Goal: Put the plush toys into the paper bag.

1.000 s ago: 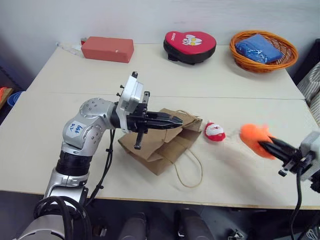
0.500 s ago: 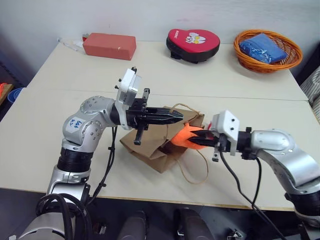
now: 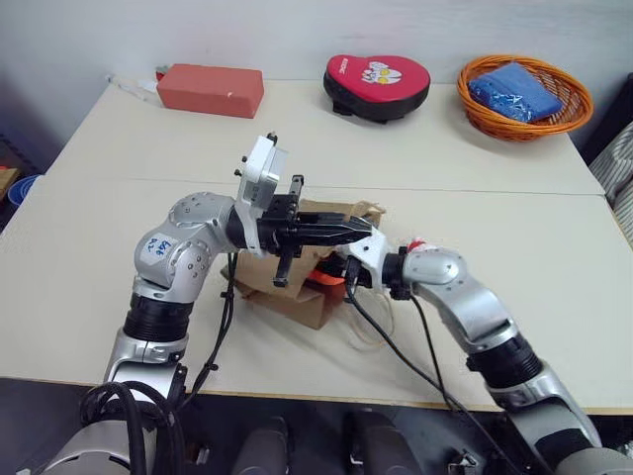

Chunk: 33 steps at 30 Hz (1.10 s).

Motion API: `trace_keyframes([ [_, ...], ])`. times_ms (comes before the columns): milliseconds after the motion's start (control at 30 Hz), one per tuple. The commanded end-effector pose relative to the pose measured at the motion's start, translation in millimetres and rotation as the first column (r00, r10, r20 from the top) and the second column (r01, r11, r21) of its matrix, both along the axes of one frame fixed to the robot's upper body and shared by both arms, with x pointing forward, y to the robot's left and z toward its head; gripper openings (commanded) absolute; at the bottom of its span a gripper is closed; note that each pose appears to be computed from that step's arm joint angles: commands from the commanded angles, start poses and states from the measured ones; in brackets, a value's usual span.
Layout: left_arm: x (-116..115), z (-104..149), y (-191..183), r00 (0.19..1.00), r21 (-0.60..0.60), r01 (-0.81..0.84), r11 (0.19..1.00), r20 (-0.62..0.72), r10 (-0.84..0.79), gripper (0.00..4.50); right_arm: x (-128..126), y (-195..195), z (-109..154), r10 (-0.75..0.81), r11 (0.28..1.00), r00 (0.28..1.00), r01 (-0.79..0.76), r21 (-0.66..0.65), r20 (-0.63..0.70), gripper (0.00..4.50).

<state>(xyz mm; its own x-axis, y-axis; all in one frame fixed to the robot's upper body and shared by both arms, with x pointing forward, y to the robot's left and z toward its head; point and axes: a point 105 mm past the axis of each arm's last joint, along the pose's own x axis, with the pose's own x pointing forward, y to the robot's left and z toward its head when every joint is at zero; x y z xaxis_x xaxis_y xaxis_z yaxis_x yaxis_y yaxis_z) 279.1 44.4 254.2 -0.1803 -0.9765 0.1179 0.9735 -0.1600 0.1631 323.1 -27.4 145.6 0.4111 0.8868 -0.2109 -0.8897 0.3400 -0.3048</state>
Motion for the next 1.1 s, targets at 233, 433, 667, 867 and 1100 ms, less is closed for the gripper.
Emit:
trace_keyframes([
  [233,-2.3,8.9,3.6,0.999,-0.013,-0.004,1.0,0.049,0.005,0.0,-17.6,-37.4,41.0,0.024,0.975,0.995,-0.043,0.217,0.092,3.08],
  [433,-2.6,6.4,8.6,0.998,-0.006,-0.031,1.0,0.05,0.031,0.0,-44.6,-112.1,61.4,-0.058,0.941,0.997,0.039,0.336,0.046,4.46],
  [667,-2.8,3.1,13.1,0.998,0.004,-0.045,0.999,0.049,0.045,0.0,-90.6,-201.4,40.1,-0.387,0.891,0.922,0.371,0.263,0.009,4.46],
  [867,-0.7,1.2,12.2,0.998,0.014,-0.041,0.999,0.049,0.04,0.0,-120.4,-269.8,8.7,-0.652,0.75,0.757,0.635,0.185,0.045,4.46],
  [1100,1.6,0.5,9.3,0.998,0.014,-0.039,0.999,0.051,0.038,0.0,-87.0,-236.1,2.8,-0.581,0.809,0.81,0.562,0.175,0.083,4.46],
])
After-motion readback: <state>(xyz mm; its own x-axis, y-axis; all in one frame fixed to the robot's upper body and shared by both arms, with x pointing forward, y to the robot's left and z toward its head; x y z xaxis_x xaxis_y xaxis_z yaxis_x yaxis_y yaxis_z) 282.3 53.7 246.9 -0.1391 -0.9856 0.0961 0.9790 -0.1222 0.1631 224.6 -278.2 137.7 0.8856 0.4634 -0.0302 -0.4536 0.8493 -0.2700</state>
